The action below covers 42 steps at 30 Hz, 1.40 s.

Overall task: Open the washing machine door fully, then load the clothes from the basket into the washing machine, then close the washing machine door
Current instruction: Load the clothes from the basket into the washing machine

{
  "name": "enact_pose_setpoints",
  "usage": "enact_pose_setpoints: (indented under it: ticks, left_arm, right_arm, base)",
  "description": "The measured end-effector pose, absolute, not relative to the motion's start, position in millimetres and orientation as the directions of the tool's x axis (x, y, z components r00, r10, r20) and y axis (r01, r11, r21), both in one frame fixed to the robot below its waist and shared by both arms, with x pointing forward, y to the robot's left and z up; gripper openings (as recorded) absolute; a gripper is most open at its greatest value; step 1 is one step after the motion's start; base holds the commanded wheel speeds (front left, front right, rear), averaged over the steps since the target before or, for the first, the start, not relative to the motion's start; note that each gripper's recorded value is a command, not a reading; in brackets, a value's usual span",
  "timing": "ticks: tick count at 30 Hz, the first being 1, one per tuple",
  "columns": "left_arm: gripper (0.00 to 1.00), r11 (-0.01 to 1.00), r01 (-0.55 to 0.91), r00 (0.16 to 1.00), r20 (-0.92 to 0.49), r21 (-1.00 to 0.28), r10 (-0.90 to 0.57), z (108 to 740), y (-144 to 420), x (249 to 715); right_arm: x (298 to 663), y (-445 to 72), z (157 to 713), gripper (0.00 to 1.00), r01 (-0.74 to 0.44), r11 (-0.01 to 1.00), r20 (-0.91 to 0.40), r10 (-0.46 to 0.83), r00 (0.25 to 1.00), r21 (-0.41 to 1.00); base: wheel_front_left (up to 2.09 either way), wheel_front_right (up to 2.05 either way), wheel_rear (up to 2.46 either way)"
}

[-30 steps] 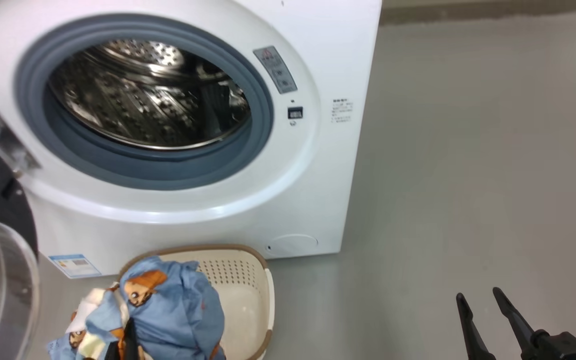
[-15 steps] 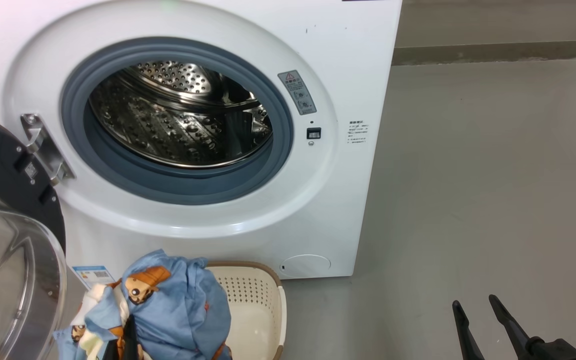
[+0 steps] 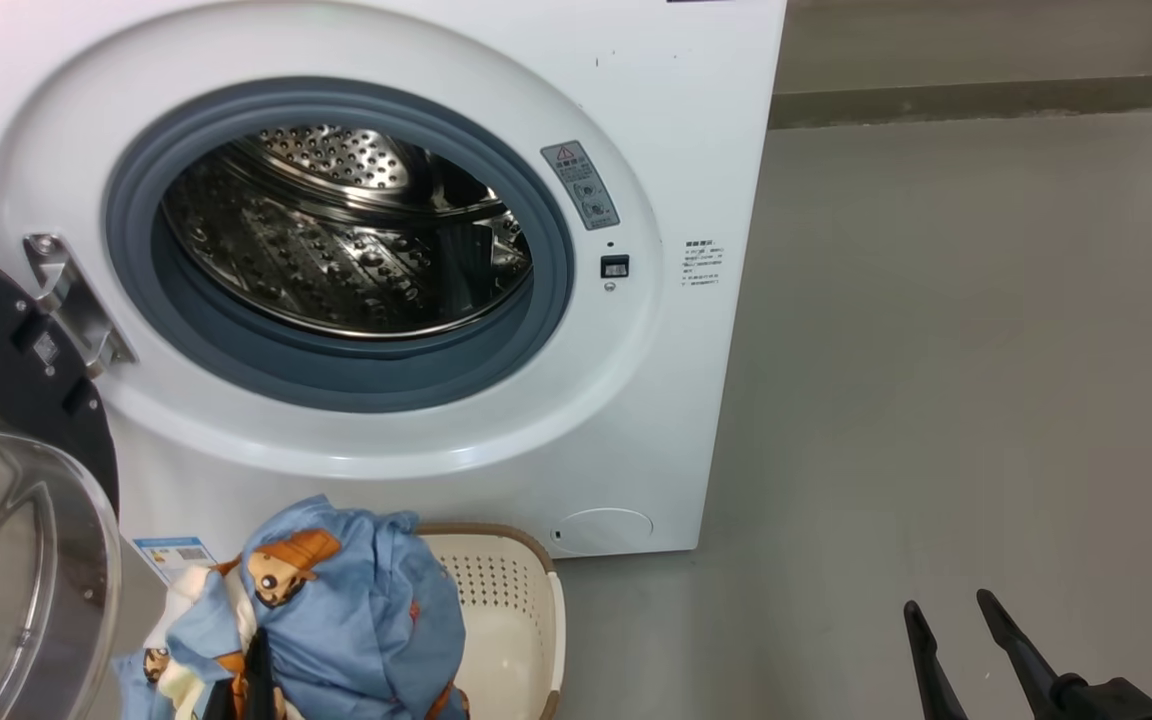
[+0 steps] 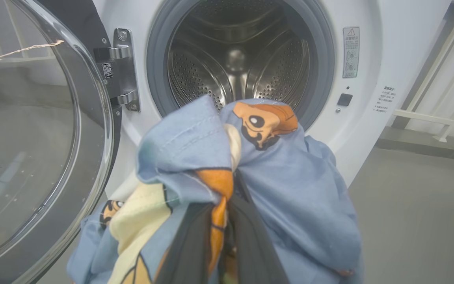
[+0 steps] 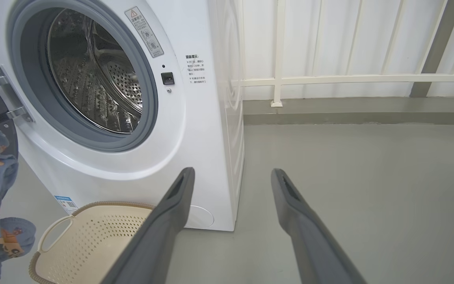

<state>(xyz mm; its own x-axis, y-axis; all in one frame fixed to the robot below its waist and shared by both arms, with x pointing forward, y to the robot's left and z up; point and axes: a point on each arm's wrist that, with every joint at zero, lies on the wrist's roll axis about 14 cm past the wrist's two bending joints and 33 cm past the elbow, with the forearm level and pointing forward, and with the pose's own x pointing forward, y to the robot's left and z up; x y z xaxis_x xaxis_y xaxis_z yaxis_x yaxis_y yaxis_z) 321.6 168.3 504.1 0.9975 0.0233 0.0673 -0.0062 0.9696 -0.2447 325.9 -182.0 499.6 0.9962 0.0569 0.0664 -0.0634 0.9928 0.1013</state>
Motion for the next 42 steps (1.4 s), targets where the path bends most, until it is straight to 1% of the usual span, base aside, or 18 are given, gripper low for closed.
enact_pose_setpoints:
  ticks: [8, 18, 24, 29, 32, 36, 42]
  left_arm:
    - [0.00, 0.970, 0.028, 0.998, 0.069, -0.243, -0.011, 504.7, 159.2, 332.3]
    - [0.00, 0.956, 0.096, 0.993, 0.092, -0.279, -0.073, 512.3, 138.2, 370.2]
    - [0.00, 0.965, 0.128, 0.987, 0.125, -0.228, -0.101, 521.7, 129.5, 412.6]
    - [0.00, 0.972, 0.144, 0.985, 0.119, -0.187, -0.123, 518.2, 124.7, 448.8]
    - [0.00, 0.979, 0.140, 0.987, 0.103, -0.147, -0.125, 512.8, 126.7, 472.8]
    - [0.00, 0.987, 0.096, 0.993, 0.086, -0.130, -0.085, 506.8, 137.1, 506.3]
    - [0.00, 0.990, 0.104, 0.991, 0.095, -0.092, -0.095, 506.4, 127.7, 557.0]
  right_arm:
    - [323.0, -183.6, 493.8, 1.00, -0.052, 0.993, 0.047, 0.048, 0.998, 0.106]
    - [315.8, -199.4, 487.5, 1.00, 0.016, 0.991, 0.026, -0.019, 0.999, 0.130]
    - [322.4, -210.3, 487.6, 1.00, 0.056, 0.989, 0.023, -0.060, 0.998, 0.137]
    - [325.1, -219.6, 482.4, 1.00, 0.093, 0.985, 0.003, -0.094, 0.996, 0.146]
    - [327.7, -223.8, 478.5, 1.00, 0.110, 0.983, -0.012, -0.109, 0.994, 0.148]
    - [334.3, -226.7, 474.7, 1.00, 0.121, 0.982, -0.026, -0.119, 0.993, 0.146]
    - [344.1, -230.0, 462.7, 1.00, 0.139, 0.979, -0.066, -0.131, 0.989, 0.150]
  base:
    - [0.00, 0.00, 0.00]
    - [0.00, 0.00, 0.00]
    - [0.00, 0.00, 0.00]
    - [0.00, 0.00, 0.00]
    - [0.00, 0.00, 0.00]
    - [0.00, 0.00, 0.00]
    - [0.00, 0.00, 0.00]
